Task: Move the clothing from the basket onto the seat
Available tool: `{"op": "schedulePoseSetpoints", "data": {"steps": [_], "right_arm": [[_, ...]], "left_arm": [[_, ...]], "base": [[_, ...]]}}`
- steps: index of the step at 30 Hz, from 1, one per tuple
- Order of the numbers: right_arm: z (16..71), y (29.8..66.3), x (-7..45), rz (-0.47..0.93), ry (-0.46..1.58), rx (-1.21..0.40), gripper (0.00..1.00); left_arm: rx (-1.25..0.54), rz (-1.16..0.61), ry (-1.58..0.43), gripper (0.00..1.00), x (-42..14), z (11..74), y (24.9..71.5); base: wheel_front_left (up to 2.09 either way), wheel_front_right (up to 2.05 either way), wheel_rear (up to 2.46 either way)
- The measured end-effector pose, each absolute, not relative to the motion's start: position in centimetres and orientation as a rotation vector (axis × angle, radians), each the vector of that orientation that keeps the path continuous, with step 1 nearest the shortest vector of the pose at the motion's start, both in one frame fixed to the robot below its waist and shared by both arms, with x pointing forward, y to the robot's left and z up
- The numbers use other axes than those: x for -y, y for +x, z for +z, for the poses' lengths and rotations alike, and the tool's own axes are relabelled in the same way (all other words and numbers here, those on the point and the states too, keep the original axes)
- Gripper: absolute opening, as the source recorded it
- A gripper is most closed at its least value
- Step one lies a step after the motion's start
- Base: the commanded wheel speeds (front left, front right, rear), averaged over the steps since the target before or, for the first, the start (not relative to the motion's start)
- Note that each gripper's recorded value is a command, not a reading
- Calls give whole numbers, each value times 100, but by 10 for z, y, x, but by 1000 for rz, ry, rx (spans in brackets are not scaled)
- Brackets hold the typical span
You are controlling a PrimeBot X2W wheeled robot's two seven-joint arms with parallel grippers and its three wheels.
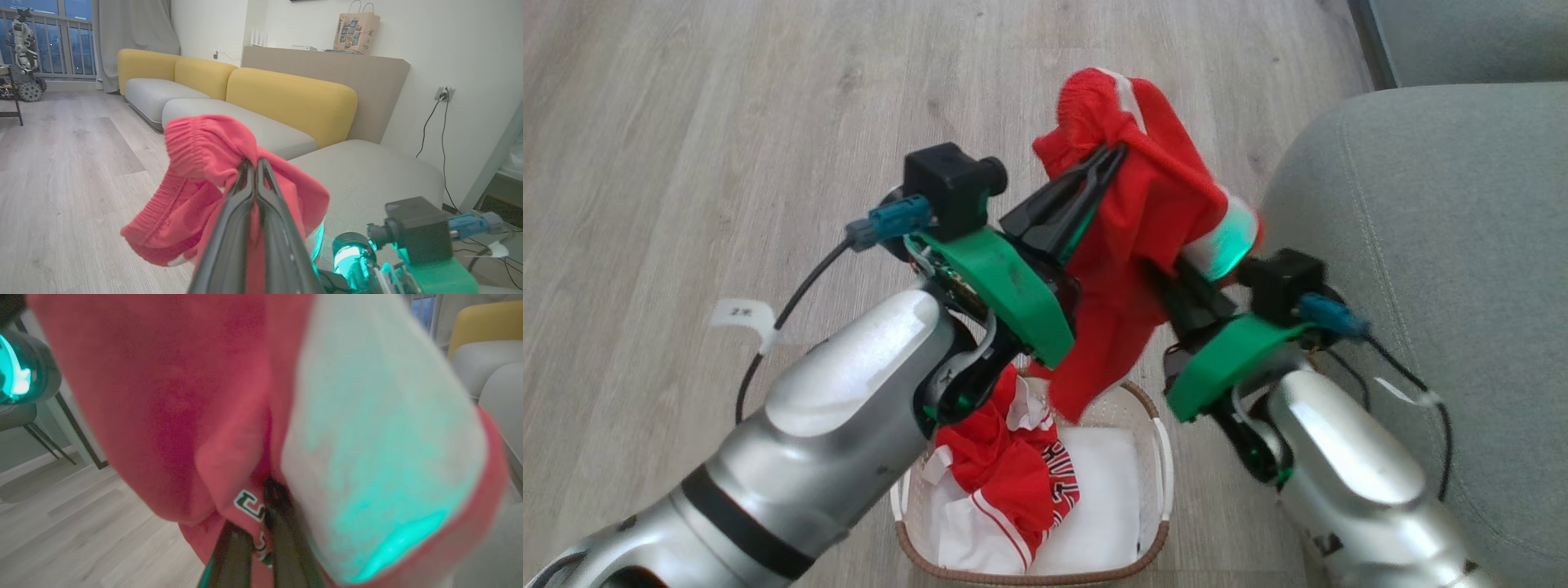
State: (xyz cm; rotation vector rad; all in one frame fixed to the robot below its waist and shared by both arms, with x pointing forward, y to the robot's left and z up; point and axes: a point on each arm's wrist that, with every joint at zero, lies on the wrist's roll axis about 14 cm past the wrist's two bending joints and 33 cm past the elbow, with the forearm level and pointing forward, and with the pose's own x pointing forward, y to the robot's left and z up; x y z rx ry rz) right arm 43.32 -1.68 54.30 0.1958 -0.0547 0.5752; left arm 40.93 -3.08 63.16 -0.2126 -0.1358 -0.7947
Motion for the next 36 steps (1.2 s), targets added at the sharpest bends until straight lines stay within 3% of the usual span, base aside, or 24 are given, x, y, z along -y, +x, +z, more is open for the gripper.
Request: {"op": "schedulePoseSetpoints", "data": {"steps": [13,14,15,16,36], "right_arm": [[573,427,76,404,225,199,0],[579,427,81,391,223,219,0],[584,427,86,379,222,238,0],[588,426,91,366,220,253,0],[620,385,203,92,125,389,0]], "left_arm": [[109,-838,-227,0,42,616,387],[105,-845,-230,33,44,615,384],[101,-851,-230,82,45,613,382],[98,-857,-230,100,47,612,380],[-8,-1019,-191,100,94,569,365]], "base": [[0,0,0],[0,0,0],[0,0,0],[0,0,0],[0,0,0]]}}
